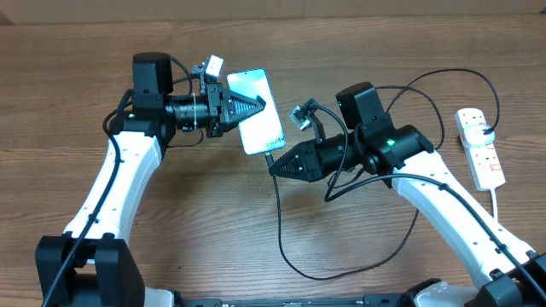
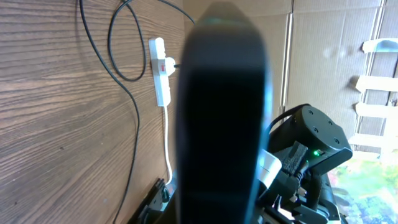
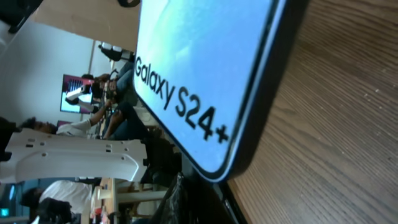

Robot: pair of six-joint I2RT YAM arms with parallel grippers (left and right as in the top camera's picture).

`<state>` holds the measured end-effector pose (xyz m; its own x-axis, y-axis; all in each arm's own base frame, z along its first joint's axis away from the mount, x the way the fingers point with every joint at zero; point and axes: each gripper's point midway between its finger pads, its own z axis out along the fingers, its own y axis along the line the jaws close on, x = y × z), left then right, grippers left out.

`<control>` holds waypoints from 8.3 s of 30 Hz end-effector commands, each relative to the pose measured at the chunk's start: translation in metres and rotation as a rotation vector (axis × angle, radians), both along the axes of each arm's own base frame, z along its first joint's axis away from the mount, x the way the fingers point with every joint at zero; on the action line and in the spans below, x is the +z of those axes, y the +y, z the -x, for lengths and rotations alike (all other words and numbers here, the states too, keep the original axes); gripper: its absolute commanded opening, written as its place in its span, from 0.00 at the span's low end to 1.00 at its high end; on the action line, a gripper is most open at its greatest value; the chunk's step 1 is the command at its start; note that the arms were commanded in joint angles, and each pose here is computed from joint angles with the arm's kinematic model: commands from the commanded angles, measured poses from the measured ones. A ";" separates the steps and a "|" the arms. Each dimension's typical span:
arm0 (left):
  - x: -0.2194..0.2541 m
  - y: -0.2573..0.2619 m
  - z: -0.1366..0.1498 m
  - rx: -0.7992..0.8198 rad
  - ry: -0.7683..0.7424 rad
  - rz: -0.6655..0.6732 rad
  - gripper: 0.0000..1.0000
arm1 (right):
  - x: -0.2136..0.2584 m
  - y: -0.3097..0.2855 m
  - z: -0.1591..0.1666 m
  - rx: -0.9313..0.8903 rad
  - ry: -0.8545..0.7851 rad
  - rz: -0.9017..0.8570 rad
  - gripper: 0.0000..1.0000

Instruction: Plug charger to phone and switch on socket

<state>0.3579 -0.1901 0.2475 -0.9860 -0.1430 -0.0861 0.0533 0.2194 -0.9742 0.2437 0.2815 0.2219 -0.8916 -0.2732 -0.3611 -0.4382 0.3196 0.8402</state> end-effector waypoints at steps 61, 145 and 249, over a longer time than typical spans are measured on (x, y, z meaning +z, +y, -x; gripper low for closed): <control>0.022 -0.001 0.007 -0.064 -0.094 0.055 0.04 | 0.030 0.005 0.006 0.050 -0.015 -0.102 0.04; 0.005 -0.012 0.028 -0.122 -0.066 0.022 0.04 | -0.019 -0.020 0.002 -0.107 0.102 0.172 0.81; 0.016 -0.033 0.051 -0.245 -0.126 0.086 0.04 | 0.038 0.001 -0.051 -0.141 -0.075 -0.114 0.42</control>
